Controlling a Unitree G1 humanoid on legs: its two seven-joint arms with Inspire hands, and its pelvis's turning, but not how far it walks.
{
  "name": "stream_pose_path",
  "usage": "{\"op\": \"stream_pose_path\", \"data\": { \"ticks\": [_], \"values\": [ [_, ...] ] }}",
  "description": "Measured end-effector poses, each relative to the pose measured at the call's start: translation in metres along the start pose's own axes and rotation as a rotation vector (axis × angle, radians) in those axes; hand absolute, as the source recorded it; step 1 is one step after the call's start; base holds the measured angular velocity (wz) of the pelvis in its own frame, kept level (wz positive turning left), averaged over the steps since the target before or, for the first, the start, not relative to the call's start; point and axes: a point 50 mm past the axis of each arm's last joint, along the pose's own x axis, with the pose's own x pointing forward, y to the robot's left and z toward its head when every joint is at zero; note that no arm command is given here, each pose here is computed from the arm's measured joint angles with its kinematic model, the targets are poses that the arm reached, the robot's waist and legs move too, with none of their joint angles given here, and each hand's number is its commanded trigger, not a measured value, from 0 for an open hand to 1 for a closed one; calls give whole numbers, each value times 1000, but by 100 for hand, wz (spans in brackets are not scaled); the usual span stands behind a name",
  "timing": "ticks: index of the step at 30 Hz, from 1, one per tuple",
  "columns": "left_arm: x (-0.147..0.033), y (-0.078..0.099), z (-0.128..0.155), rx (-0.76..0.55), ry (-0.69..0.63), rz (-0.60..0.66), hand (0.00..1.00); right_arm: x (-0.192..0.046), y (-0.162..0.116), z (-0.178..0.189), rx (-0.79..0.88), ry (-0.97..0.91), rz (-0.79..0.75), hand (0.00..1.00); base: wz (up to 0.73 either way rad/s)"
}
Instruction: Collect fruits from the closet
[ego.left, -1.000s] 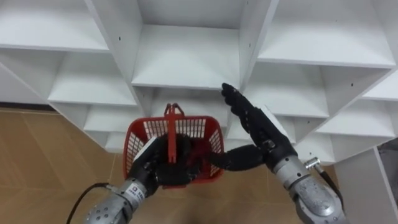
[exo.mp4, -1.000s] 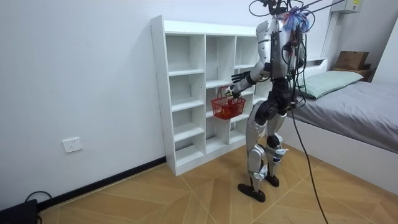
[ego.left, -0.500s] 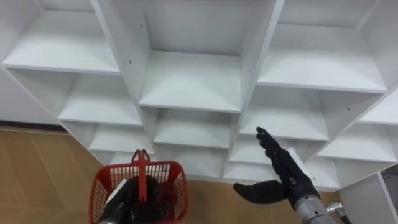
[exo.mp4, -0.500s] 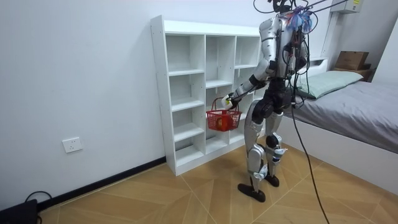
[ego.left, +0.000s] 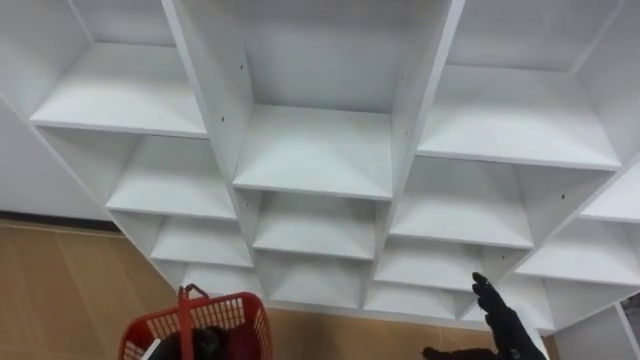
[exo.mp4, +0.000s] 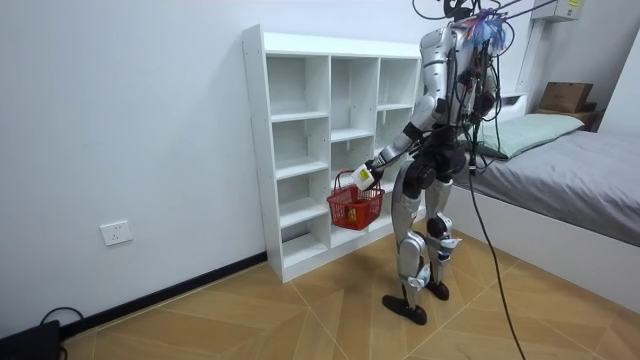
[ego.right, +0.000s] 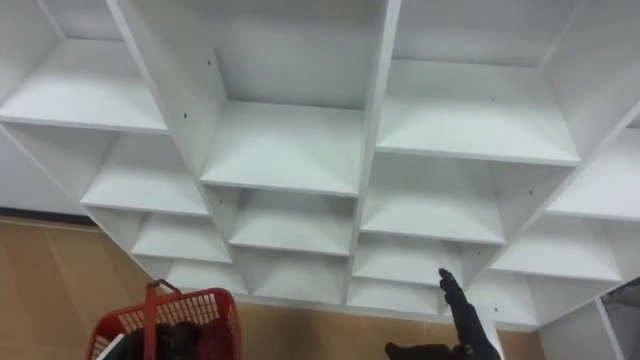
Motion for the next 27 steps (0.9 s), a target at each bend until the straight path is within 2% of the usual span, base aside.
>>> {"op": "stream_pose_path", "data": {
  "ticks": [10,16,21,27],
  "values": [
    [-6,11,-27,-64,113,100,100,-15,-4,-48,2,221,-121,0,1],
    [-9,10,-38,-95,154,133,100,-22,-2,-63,4,302,-132,0,0],
    [-12,5,-49,-133,199,157,100,-25,-4,-73,49,371,-153,0,1],
    [-16,8,-57,-154,239,184,100,-32,5,-88,222,500,-135,0,1]
  ]
}}
